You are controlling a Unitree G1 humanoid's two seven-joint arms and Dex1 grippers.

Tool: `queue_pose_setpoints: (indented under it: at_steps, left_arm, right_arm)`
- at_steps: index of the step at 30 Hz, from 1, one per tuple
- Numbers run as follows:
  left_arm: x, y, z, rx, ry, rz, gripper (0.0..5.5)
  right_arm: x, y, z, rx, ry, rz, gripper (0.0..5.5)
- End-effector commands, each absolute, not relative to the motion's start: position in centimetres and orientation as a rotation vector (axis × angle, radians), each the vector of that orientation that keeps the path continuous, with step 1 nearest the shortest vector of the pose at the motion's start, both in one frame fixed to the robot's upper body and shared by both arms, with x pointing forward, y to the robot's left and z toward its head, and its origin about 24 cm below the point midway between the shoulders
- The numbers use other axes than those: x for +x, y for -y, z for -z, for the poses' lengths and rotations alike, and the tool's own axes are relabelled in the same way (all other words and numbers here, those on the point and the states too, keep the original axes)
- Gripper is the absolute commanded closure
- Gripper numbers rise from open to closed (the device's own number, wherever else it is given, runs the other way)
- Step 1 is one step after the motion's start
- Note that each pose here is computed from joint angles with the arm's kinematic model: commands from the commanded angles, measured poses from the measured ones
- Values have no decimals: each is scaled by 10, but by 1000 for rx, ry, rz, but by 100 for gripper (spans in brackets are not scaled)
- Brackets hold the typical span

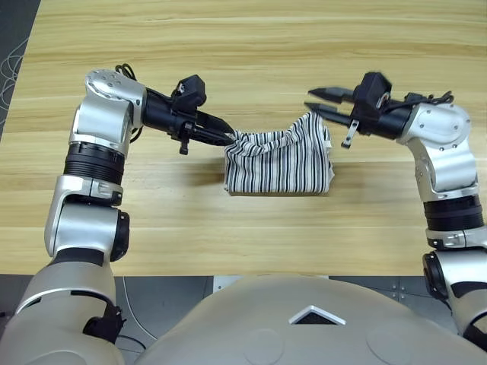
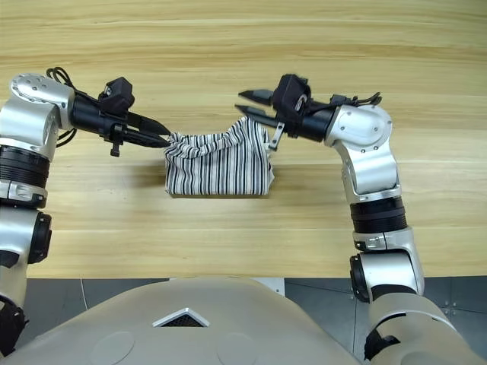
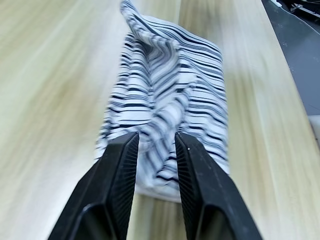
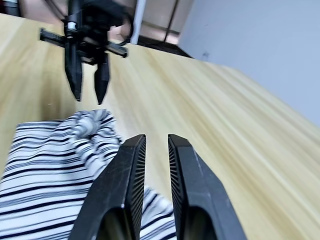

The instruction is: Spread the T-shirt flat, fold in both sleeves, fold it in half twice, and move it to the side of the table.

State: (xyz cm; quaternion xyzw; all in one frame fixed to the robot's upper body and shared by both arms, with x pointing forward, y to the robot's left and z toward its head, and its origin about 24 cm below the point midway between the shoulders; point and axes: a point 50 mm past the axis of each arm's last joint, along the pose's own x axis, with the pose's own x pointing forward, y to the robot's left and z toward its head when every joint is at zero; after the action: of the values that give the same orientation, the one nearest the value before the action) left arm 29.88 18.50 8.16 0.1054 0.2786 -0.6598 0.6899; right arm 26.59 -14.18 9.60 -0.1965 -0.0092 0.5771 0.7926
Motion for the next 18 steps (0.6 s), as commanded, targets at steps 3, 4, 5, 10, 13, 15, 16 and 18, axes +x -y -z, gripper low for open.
queue_pose_setpoints:
  at_steps: [3, 4, 5, 10, 13, 15, 16, 18]
  left_arm:
    - [284, -149, -76, 267, -585, 1528, 416]
    - [284, -145, -76, 270, -578, 1525, 416]
    - [284, -142, -75, 267, -574, 1524, 416]
    - [283, -129, -66, 263, -591, 1542, 416]
    - [283, -123, -63, 259, -597, 1553, 416]
    - [282, -121, -62, 254, -604, 1564, 416]
    - [281, -120, -62, 255, -603, 1573, 416]
    - [279, -118, -64, 254, -589, 1588, 416]
  right_arm:
    - [251, 134, -84, -519, -22, -1355, 468]
    - [250, 133, -82, -524, -30, -1364, 468]
    - [249, 132, -79, -533, -44, -1377, 468]
    - [252, 131, -61, -605, -127, -1394, 468]
    - [257, 135, -49, -683, -215, -1377, 468]
    - [261, 139, -42, -728, -278, -1366, 468]
    - [261, 141, -38, -738, -310, -1362, 468]
    - [261, 141, -33, -750, -341, -1365, 468]
